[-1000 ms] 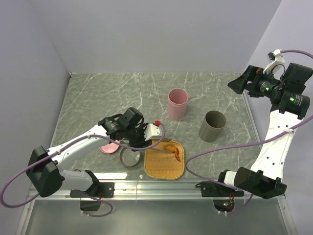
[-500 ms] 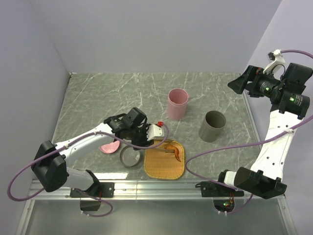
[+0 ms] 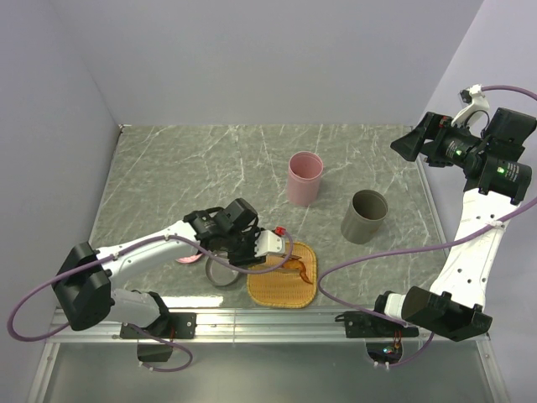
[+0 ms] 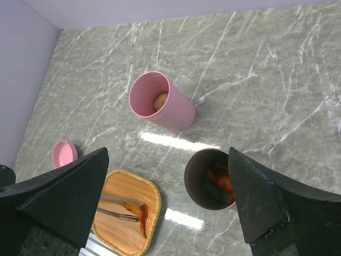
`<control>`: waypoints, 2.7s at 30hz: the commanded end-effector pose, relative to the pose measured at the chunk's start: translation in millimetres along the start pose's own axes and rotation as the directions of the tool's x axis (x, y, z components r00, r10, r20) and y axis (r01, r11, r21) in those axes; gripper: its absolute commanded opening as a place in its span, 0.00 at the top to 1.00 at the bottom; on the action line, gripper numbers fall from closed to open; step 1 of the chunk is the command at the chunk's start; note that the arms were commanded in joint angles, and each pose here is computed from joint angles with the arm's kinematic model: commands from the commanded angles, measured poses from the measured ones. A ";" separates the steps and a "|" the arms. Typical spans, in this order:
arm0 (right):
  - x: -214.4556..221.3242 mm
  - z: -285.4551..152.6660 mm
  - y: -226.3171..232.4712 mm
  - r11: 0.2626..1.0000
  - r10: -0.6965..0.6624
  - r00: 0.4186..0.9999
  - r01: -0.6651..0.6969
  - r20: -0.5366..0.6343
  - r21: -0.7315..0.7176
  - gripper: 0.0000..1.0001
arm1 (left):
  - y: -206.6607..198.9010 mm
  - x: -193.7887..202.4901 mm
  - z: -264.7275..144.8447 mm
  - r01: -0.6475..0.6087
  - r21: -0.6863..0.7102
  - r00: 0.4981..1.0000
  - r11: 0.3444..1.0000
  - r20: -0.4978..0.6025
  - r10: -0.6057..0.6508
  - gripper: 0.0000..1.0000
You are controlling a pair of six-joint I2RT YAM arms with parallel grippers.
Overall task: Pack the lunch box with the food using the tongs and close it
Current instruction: Pick up the food using the clamp, then place the food into the lunch box
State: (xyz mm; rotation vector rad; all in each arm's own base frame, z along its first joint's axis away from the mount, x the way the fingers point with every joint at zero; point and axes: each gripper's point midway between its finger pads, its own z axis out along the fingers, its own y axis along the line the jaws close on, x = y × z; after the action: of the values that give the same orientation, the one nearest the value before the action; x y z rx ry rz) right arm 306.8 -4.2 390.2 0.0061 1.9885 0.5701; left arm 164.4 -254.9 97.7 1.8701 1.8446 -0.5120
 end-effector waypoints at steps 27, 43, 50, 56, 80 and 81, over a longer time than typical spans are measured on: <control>-3.8 -5.6 6.0 1.000 -0.030 0.999 0.030 0.034 -0.005 0.00 | 4.4 -23.6 -43.2 0.021 -0.110 0.994 0.994 0.110 -0.009 0.97; -4.0 -5.3 6.3 0.999 -0.031 0.999 0.031 0.035 -0.008 0.00 | 10.0 -45.5 -70.7 0.065 -0.131 0.982 0.989 0.187 -0.040 1.00; -5.6 -5.2 7.1 0.999 -0.035 0.999 0.035 0.039 -0.013 0.00 | 20.7 -85.4 -92.8 0.093 -0.126 0.957 0.988 0.285 -0.054 1.00; -9.9 -7.6 7.0 1.000 -0.020 0.998 0.019 0.058 0.008 0.00 | 40.4 -136.8 -110.3 0.131 -0.118 0.915 0.984 0.397 -0.074 1.00; -51.3 -40.9 -15.2 0.996 0.061 0.980 -0.073 0.189 0.055 0.00 | 130.7 -272.6 -48.6 0.240 0.009 0.771 0.971 0.606 -0.196 1.00; -50.8 -40.9 -16.6 0.996 0.065 0.980 -0.077 0.187 0.054 0.00 | 128.0 -274.7 -46.2 0.234 0.018 0.772 0.972 0.605 -0.197 1.00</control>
State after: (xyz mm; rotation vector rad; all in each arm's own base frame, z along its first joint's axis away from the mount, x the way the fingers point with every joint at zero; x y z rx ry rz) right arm 301.2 -49.5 425.6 0.2115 1.8695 0.5255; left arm 282.0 -437.1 254.6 1.2761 1.7383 -0.9232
